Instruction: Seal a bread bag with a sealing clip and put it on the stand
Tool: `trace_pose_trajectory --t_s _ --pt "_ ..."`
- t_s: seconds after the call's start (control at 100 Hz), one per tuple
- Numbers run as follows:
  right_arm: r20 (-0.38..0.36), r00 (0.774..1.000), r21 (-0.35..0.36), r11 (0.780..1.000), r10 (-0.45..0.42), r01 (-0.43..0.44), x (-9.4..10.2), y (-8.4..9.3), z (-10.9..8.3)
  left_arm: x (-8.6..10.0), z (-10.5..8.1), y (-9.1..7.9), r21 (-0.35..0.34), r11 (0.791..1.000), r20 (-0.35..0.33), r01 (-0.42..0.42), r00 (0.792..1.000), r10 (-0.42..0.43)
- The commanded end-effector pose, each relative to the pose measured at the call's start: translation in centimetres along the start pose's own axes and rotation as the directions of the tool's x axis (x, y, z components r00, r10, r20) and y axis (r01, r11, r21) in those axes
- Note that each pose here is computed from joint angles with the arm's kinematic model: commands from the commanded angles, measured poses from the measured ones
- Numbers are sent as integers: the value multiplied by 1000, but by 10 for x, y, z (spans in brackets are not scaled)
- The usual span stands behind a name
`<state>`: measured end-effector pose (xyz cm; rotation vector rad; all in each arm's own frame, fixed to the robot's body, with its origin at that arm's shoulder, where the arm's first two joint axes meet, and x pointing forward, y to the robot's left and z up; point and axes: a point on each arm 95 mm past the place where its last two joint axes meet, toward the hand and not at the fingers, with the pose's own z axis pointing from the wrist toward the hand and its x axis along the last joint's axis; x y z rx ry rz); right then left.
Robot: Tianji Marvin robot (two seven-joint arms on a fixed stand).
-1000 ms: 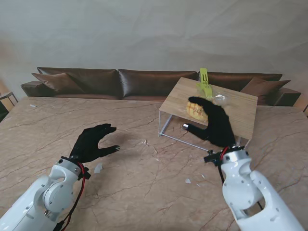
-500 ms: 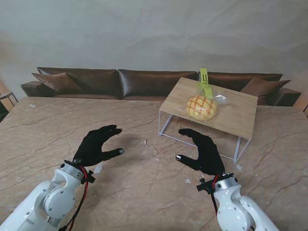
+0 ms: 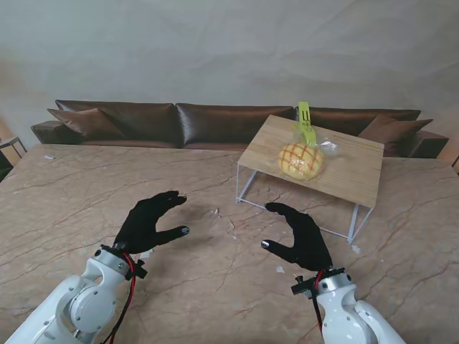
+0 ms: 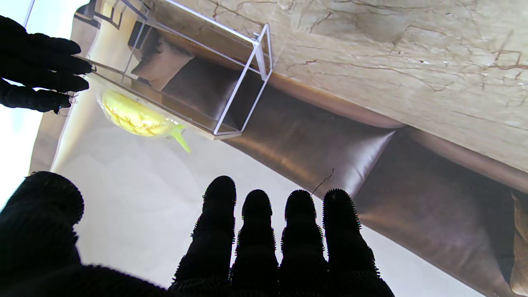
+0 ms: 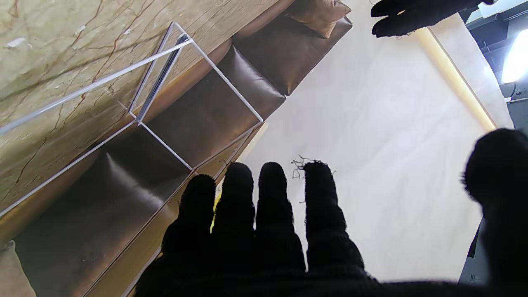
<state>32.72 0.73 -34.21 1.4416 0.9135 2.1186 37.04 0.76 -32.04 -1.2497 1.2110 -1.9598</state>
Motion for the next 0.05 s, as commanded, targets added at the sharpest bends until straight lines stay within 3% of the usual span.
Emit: trace_pose_trajectory --t_s 0.0,0.04 --pt "-4 1000 -1 1000 7 -7 2 -3 -2 2 -4 7 -7 1000 1 20 1000 -20" --pt "-4 1000 -2 1000 8 -8 2 -3 -2 2 -3 8 -9 1000 -1 22 1000 -22"
